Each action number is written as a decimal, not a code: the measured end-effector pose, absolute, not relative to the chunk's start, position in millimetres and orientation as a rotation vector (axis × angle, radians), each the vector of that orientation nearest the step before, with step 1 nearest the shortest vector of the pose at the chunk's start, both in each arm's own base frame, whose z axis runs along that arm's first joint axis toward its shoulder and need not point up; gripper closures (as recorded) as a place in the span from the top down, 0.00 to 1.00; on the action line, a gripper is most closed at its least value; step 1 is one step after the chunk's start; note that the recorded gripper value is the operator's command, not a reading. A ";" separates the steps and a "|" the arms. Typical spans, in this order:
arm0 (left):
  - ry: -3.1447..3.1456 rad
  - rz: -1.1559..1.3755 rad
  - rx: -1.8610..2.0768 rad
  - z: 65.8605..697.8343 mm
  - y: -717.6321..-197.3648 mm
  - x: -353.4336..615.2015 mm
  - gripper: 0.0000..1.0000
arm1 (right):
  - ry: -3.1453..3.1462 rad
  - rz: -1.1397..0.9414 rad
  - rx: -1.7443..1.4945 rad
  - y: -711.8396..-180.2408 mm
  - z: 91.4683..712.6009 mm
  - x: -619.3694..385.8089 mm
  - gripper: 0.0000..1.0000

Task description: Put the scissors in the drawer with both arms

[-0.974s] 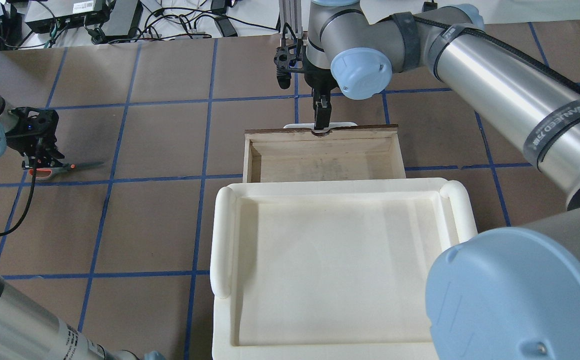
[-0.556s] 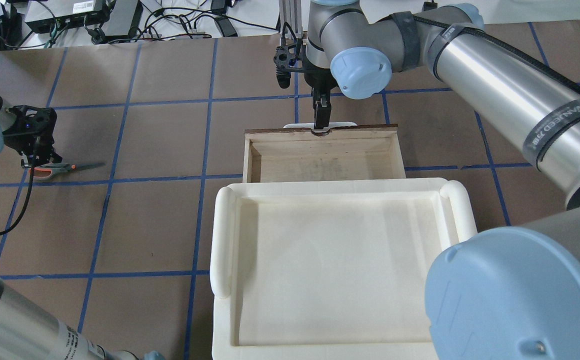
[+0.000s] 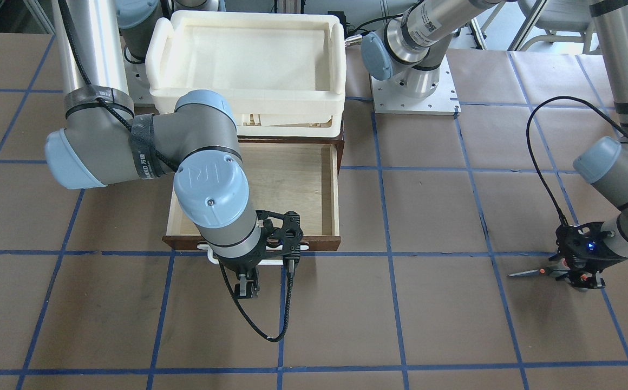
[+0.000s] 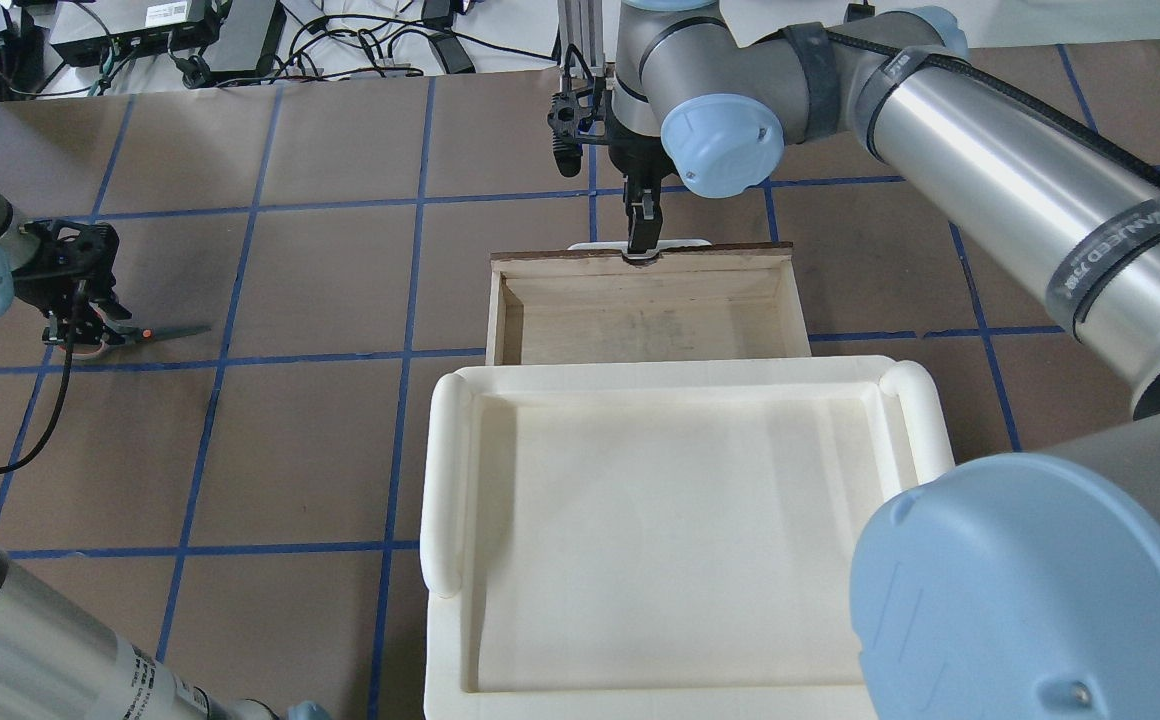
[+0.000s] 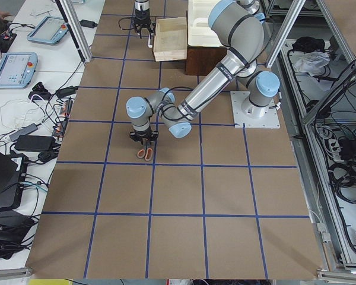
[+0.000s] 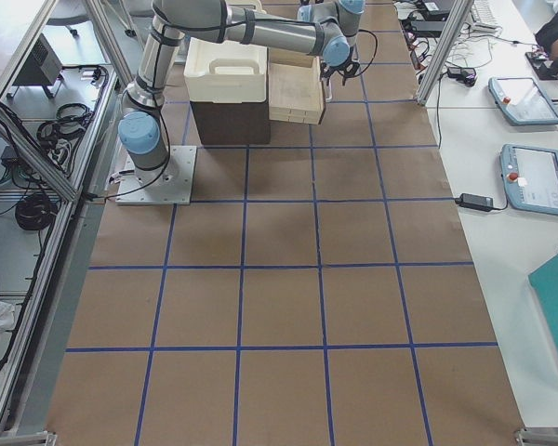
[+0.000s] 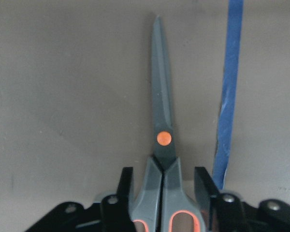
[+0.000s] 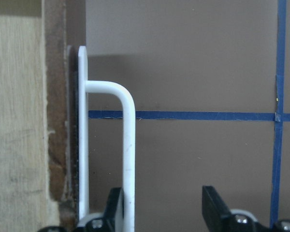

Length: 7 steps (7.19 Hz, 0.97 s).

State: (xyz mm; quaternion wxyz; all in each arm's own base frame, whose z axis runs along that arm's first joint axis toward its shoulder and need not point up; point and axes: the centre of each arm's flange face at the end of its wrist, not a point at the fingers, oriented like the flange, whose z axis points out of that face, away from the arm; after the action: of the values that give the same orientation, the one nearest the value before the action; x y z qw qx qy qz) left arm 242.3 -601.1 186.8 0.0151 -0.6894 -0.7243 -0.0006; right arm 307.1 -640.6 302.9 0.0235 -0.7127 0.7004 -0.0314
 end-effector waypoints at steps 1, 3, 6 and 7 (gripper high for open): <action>-2.252 -0.001 -2.142 184.2 -601.2 242.3 0.75 | 2.170 -0.098 -2.204 -640.5 303.3 307.1 1.00; -2.249 -0.005 -2.141 180.6 -601.6 242.9 0.75 | 2.180 -0.099 -2.201 -639.7 306.6 306.6 1.00; -2.244 -0.006 -2.139 173.8 -602.2 243.3 0.60 | 2.289 -0.189 -2.148 -627.6 365.7 291.9 1.00; -2.240 -0.004 -2.141 172.0 -602.4 243.2 0.49 | 2.392 -0.220 -2.043 -622.0 394.2 273.2 1.00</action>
State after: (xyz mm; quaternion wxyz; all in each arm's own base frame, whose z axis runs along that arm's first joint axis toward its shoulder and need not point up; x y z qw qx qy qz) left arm 243.2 -602.4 172.0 0.0217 -0.6908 -0.7227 -0.0014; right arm 273.2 -622.0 394.2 -0.0056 -0.6479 0.7585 -0.0698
